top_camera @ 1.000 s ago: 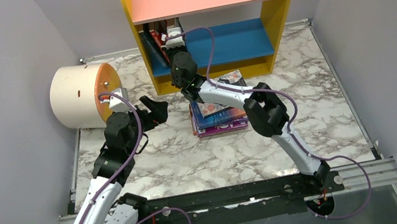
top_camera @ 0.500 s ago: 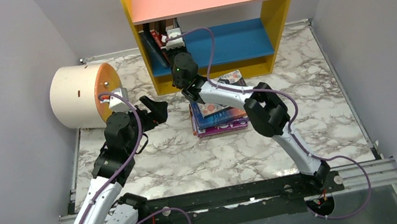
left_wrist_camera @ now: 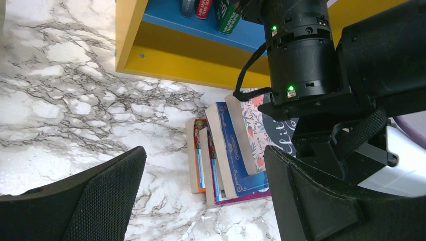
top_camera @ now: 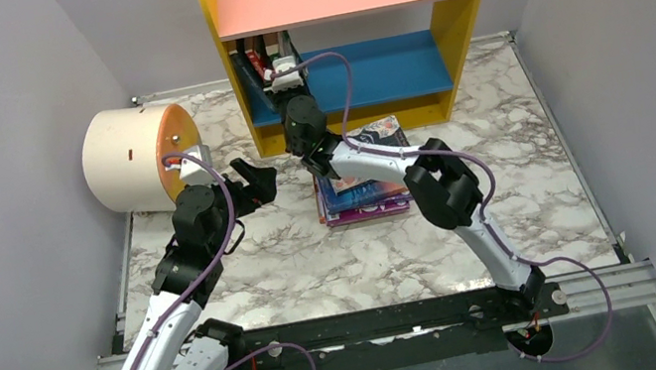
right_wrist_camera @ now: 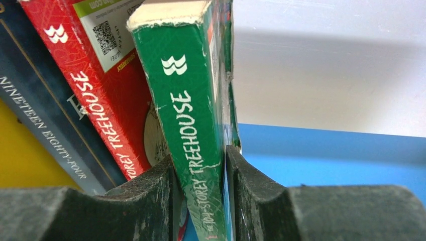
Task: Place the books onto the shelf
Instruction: Place the book on the shelf.
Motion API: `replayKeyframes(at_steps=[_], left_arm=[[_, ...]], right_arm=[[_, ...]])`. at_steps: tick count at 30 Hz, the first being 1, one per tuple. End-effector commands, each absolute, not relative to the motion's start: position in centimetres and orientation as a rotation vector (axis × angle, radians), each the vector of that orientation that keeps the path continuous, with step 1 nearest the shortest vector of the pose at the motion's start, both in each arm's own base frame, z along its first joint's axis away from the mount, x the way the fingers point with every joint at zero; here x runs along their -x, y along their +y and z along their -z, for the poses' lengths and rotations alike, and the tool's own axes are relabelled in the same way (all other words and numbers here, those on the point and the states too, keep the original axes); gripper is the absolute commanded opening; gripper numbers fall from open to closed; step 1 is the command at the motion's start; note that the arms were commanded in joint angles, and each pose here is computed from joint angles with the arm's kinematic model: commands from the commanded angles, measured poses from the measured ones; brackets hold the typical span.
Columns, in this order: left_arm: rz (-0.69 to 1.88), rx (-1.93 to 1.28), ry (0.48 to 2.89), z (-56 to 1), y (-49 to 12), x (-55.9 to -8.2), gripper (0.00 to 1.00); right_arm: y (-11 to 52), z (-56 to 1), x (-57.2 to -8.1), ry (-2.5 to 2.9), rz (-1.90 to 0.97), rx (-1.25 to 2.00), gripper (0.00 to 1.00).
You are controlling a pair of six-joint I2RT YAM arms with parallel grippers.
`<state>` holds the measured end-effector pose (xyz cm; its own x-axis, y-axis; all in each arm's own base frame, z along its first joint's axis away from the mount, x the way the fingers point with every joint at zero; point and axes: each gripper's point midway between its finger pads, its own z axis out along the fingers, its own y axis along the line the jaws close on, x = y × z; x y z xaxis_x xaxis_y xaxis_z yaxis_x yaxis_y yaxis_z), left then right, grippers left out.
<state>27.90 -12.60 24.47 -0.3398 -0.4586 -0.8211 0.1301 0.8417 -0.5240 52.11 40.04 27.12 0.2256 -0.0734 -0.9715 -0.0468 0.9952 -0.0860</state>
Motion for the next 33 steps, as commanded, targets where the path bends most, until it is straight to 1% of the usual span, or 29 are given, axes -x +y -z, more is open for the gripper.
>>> replayKeyframes(at_steps=[1, 8, 12, 33], left_arm=[[0.580, 0.259, 1.826, -24.1, -12.0, -27.8, 0.81], [0.581, 0.258, 1.826, -24.0, -12.0, -27.7, 0.81], [0.581, 0.260, 1.825, -24.0, -11.9, -27.6, 0.81], [0.580, 0.270, 1.824, -23.9, -11.7, -27.5, 0.81]], right_arm=[[40.3, -31.0, -50.2, 1.281, -0.045, 0.083, 0.34], [40.8, -31.2, -49.1, 1.276, -0.060, 0.097, 0.40], [40.9, -31.2, -49.1, 1.278, -0.057, 0.098, 0.41], [40.9, -31.3, -47.0, 1.292, -0.102, 0.119, 0.42]])
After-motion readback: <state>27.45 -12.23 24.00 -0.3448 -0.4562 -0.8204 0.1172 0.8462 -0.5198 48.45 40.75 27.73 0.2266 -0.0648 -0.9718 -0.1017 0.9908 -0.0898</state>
